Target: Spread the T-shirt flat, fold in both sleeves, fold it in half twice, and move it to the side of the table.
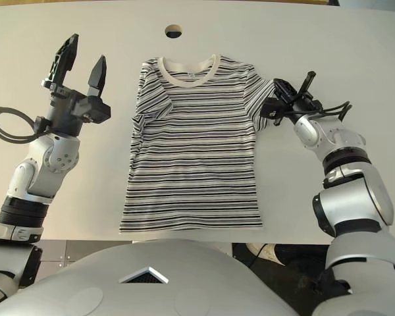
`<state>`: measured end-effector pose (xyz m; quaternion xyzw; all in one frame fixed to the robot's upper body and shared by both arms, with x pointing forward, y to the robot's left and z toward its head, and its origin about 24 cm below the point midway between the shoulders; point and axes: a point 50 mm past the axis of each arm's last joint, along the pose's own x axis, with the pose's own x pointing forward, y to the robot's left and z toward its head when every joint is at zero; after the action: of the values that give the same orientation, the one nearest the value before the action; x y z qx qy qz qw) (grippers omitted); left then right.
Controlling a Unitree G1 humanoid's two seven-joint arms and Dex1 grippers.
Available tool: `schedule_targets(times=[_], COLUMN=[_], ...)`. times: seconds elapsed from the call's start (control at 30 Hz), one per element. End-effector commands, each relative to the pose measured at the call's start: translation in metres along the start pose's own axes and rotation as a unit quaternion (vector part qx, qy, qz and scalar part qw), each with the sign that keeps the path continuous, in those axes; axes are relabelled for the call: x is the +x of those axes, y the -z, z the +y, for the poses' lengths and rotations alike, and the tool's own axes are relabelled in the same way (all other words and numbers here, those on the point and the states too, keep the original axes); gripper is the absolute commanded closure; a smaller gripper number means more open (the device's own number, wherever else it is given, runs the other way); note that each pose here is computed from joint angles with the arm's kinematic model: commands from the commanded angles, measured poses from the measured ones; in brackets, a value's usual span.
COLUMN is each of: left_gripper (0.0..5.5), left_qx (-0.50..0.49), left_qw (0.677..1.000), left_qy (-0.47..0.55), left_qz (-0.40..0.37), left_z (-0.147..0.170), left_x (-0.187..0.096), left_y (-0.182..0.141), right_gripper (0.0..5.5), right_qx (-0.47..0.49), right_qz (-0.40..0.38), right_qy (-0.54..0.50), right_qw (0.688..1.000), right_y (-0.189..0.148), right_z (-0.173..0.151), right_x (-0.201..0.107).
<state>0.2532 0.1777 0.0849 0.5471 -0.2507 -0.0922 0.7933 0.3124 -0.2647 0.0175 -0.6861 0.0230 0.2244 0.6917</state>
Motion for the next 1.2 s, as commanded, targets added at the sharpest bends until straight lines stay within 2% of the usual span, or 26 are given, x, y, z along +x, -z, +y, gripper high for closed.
schedule_targets(times=[0.03, 0.23, 0.37, 1.07, 1.2], left_gripper=[2.62, 2.62, 2.62, 2.62, 2.62], left_qx=[-0.002, -0.006, -0.009, -0.031, -0.032], left_qw=[1.000, 1.000, 1.000, 0.999, 0.999], left_qy=[0.006, 0.005, 0.009, 0.027, 0.030], left_qz=[-0.007, -0.003, 0.003, 0.011, 0.011], left_z=[0.001, 0.000, -0.004, -0.024, -0.026], left_x=[0.001, 0.001, -0.001, 0.001, 0.001], left_y=[-0.003, -0.001, 0.000, 0.001, 0.002], right_gripper=[5.39, 5.39, 5.39, 5.39, 4.70], right_qx=[0.013, 0.028, 0.020, -0.010, -0.009], right_qz=[-0.001, -0.079, -0.092, -0.179, -0.178], right_qy=[-0.029, 0.054, 0.074, 0.049, 0.048], right_qw=[0.999, 0.995, 0.993, 0.983, 0.983], right_y=[-0.003, -0.023, -0.031, -0.097, -0.099], right_z=[0.021, -0.007, -0.019, -0.013, -0.012], right_x=[-0.006, -0.006, -0.006, 0.017, 0.019])
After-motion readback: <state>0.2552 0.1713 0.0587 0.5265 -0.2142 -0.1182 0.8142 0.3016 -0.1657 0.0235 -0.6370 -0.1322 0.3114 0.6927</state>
